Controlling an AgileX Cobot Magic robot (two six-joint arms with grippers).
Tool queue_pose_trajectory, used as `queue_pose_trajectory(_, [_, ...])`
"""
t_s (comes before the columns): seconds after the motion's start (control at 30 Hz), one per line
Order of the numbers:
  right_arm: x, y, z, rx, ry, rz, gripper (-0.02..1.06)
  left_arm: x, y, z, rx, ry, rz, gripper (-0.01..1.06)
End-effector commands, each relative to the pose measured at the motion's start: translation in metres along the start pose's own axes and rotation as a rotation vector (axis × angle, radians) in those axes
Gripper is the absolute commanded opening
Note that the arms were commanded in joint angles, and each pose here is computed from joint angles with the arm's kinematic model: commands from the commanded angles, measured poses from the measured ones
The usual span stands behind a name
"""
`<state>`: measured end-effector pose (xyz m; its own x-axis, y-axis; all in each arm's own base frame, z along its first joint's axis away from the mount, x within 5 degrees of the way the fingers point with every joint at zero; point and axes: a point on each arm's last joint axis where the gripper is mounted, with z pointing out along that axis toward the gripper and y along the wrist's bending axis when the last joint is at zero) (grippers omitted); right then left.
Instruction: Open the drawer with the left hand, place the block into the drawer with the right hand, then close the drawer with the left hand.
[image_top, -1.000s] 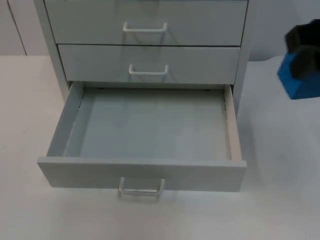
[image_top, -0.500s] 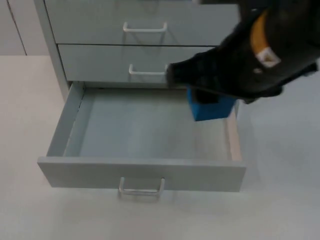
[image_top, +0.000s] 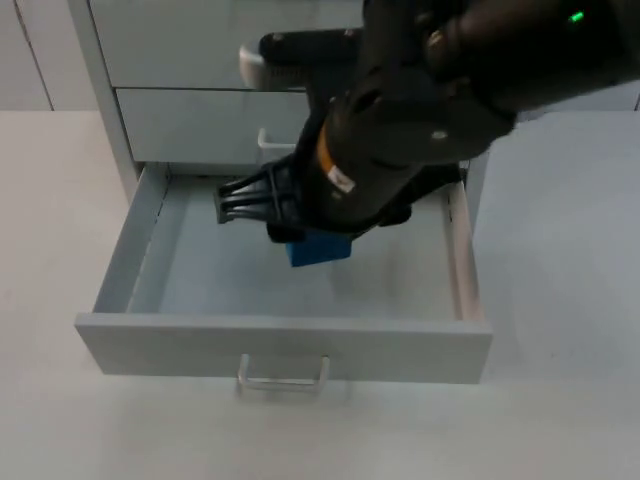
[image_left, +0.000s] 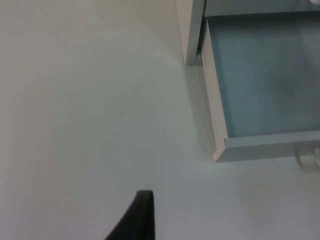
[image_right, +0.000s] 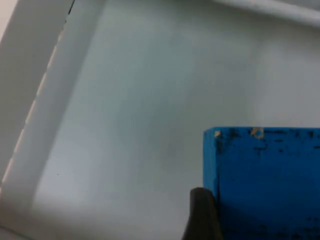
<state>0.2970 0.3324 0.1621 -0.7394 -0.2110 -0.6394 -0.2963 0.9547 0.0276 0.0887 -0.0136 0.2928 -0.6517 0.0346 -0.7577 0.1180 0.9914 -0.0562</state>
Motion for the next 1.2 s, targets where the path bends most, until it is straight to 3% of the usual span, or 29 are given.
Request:
queue_pose_trajectory(0.0, [-0.001,0.005,0.006,-0.008,-0.010,-0.009,0.00,0.000,0.001,0.000,-0.006,-0.010,-0.008,1.05])
queue_pose_trajectory(0.13, [0.006,0.009,0.023,-0.004,0.010,-0.011,0.00,0.000,0.001,0.000,-0.006,-0.010,-0.008,1.05])
queue_pose_trajectory(0.37, [0.018,0.005,0.048,0.015,0.043,0.065,0.00,0.000,0.001,0.000,-0.006,-0.010,-0.008,1.05])
queue_pose_trajectory(0.5, [0.021,0.006,0.052,0.011,0.047,0.056,0.03,0.000,0.001,0.000,-0.006,-0.010,-0.008,1.05])
queue_pose_trajectory(0.6, [0.023,0.006,0.055,0.010,0.053,0.061,0.19,0.000,0.001,0.000,-0.006,-0.010,-0.008,1.05])
queue_pose_trajectory(0.63, [0.023,0.006,0.055,0.010,0.053,0.061,0.19,0.000,0.001,0.000,-0.006,-0.010,-0.008,1.05])
queue_pose_trajectory(0.77, [0.020,0.006,0.052,0.003,0.044,0.065,0.56,0.000,0.001,0.000,-0.006,-0.010,-0.008,1.05])
queue_pose_trajectory(0.8, [0.020,0.006,0.052,0.003,0.044,0.065,0.56,0.000,0.001,0.000,-0.006,-0.010,-0.008,1.05])
queue_pose_trajectory(0.9, [0.011,0.006,0.041,-0.003,0.021,0.073,0.73,0.000,0.001,0.000,-0.006,-0.010,-0.008,1.05])
queue_pose_trajectory(1.17, [-0.015,0.002,-0.002,0.008,-0.015,0.109,0.75,0.000,0.001,0.000,-0.006,-0.010,-0.008,1.05])
